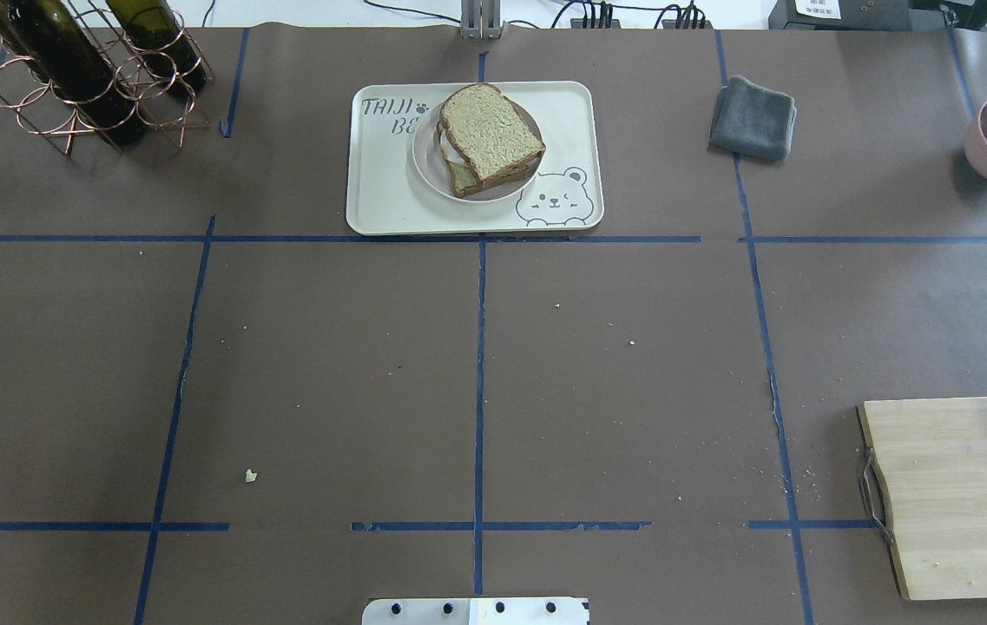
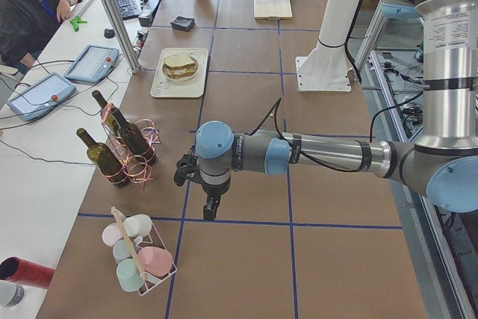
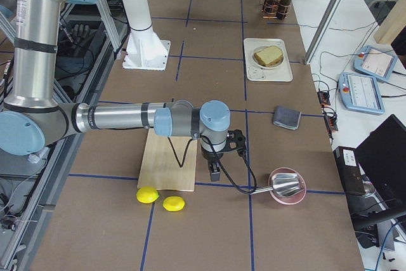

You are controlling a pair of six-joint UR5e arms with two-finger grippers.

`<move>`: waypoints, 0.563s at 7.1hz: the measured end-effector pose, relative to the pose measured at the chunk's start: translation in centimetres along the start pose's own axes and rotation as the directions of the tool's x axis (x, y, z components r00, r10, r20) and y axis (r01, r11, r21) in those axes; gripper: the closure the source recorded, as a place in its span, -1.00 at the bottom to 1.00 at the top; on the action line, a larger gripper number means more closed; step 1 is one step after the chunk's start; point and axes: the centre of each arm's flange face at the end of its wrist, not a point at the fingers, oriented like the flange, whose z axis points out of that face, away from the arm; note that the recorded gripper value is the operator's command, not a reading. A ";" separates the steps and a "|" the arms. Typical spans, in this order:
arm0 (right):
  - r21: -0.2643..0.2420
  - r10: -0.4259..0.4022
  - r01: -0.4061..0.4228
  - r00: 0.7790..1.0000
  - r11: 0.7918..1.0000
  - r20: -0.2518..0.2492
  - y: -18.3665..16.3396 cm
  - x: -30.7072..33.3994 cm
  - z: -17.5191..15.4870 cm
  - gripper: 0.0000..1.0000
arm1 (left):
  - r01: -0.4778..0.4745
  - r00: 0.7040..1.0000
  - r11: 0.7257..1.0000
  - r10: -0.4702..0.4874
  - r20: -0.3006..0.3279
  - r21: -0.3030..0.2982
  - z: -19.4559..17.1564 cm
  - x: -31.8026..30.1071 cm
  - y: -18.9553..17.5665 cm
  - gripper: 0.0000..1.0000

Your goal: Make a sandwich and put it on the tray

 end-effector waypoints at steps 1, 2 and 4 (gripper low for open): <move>0.002 -0.001 0.001 1.000 1.000 0.001 -0.2 -0.1 -0.1 -1.00 | 0.003 1.000 1.000 -0.003 -0.004 -0.009 0.4 -0.1 0.9 -1.00; 0.004 -0.003 0.003 1.000 1.000 0.001 -0.3 -0.1 -0.1 -1.00 | 0.002 1.000 1.000 -0.002 -0.008 -0.013 0.6 0.0 1.3 -1.00; 0.018 -0.016 0.017 1.000 1.000 -0.001 -0.5 -0.1 -0.1 -1.00 | -0.005 1.000 1.000 0.005 -0.011 -0.009 0.5 0.2 1.4 -1.00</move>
